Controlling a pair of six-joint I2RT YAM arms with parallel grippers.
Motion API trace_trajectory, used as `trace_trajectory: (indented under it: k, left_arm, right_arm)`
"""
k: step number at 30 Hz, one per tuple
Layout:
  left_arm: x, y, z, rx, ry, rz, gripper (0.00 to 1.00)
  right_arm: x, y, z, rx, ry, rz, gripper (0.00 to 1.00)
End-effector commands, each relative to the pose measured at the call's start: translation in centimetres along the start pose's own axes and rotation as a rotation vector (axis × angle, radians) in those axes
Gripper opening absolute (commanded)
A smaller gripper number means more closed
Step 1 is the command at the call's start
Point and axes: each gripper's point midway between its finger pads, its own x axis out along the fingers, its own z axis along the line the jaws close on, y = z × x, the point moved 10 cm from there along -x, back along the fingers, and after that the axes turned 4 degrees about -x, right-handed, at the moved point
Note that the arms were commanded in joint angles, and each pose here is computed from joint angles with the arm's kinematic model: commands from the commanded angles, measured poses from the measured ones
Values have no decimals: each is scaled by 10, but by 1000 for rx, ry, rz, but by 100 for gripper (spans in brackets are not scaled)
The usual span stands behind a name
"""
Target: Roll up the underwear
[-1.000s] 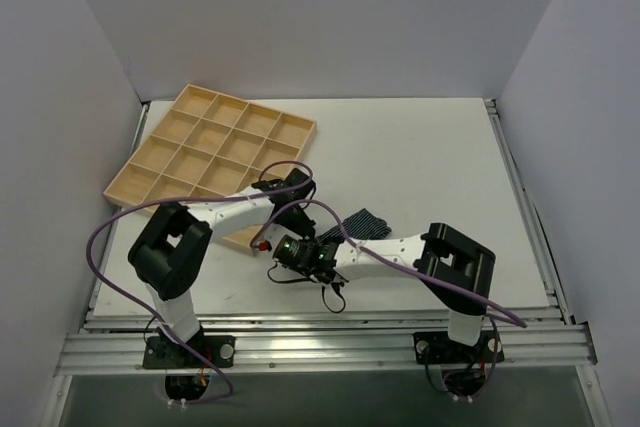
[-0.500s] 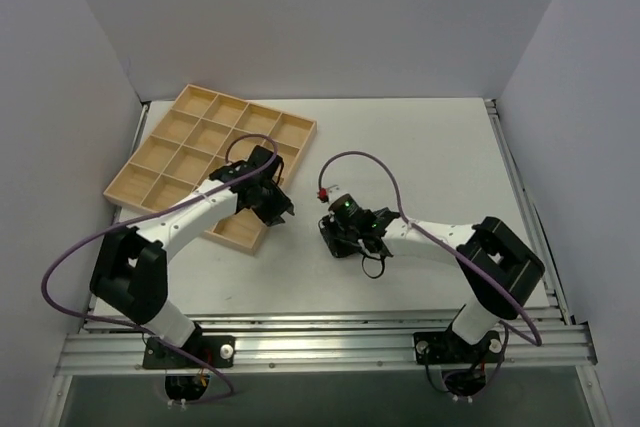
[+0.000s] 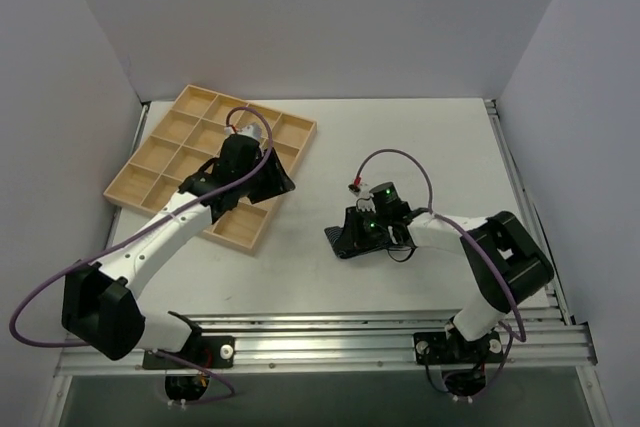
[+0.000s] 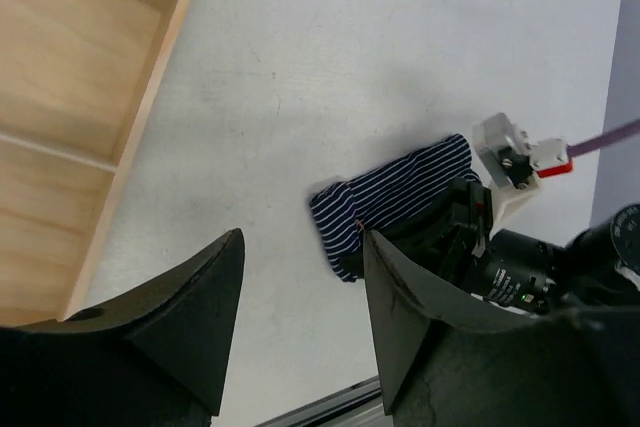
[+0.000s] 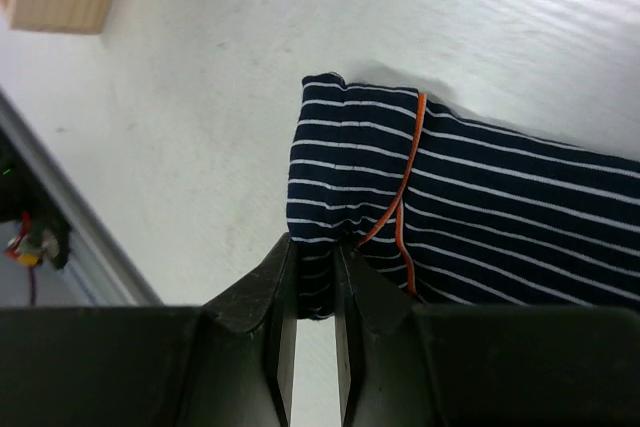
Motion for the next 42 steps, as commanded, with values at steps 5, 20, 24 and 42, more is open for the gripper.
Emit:
trace_trajectory:
  k: [5, 20, 24, 42]
  left_arm:
    - [8, -20, -12, 443, 226, 24, 50]
    - [32, 5, -6, 911, 835, 523, 53]
    - [40, 13, -4, 994, 866, 608, 56]
    - [91, 67, 16, 1086, 806, 802, 60]
  right_arm:
    - [26, 15, 10, 35, -324, 156, 2]
    - [18, 71, 4, 242, -442, 56, 5]
    - [16, 76, 2, 247, -442, 41, 6]
    - [22, 107, -7, 334, -442, 27, 9]
